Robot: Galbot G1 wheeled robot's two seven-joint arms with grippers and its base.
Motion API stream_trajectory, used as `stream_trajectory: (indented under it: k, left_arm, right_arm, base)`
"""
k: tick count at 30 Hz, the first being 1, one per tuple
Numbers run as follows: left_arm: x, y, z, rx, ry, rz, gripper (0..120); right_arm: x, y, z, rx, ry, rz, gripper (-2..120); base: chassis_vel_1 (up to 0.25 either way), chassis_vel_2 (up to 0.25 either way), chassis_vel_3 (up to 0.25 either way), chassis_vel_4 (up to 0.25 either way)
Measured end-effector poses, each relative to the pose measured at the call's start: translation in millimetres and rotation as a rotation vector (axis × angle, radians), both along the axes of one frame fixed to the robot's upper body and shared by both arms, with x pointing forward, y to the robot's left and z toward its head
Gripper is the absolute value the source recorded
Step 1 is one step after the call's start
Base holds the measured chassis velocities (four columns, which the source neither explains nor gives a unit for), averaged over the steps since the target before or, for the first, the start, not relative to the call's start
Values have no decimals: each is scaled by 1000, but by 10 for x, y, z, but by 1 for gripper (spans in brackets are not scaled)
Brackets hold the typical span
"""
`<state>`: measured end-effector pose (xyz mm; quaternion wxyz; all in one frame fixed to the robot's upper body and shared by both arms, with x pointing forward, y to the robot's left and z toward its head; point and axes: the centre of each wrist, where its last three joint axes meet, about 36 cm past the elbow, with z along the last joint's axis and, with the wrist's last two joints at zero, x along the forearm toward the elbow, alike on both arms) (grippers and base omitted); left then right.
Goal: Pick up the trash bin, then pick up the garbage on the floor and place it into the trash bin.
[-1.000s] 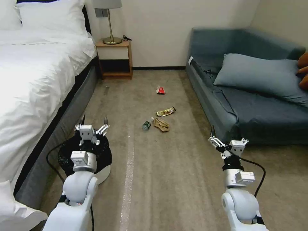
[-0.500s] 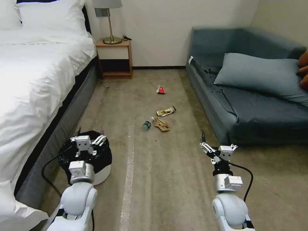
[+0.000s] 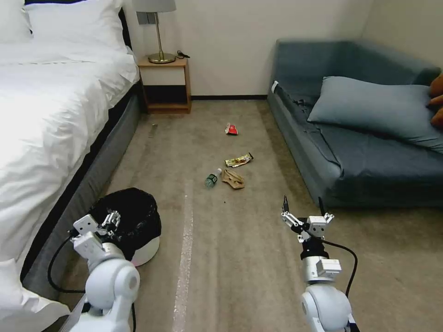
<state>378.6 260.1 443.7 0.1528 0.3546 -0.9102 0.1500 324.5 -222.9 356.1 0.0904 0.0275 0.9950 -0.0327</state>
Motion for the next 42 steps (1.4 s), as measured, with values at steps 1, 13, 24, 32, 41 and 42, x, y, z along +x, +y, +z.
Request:
stream_trajectory:
  k: [1, 13, 24, 32, 41, 42]
  left_arm:
    - [48, 18, -6, -26, 18, 5, 93]
    - [260, 27, -129, -151, 155, 62, 98]
    - [472, 190, -310, -208, 215, 136, 85]
    - [530, 261, -504, -229, 245, 162, 58]
    - [504, 245, -540, -239, 243, 150, 26]
    - [493, 242, -547, -239, 243, 147, 22]
  right_arm:
    - [-9, -10, 5, -2, -2, 0, 100]
    - [-77, 3, -31, 11, -17, 40, 100]
    - [-116, -5, -46, 6, -18, 58, 100]
    - [-127, 8, -47, 8, -22, 64, 100]
    - [-141, 35, -52, 5, -23, 57, 100]
    - [-140, 32, -52, -7, -24, 56, 100]
  base:
    - [0, 0, 0, 0]
    - [0, 0, 0, 0]
    - [0, 0, 0, 0]
    - [0, 0, 0, 0]
    - [0, 0, 0, 0]
    - [0, 0, 0, 0]
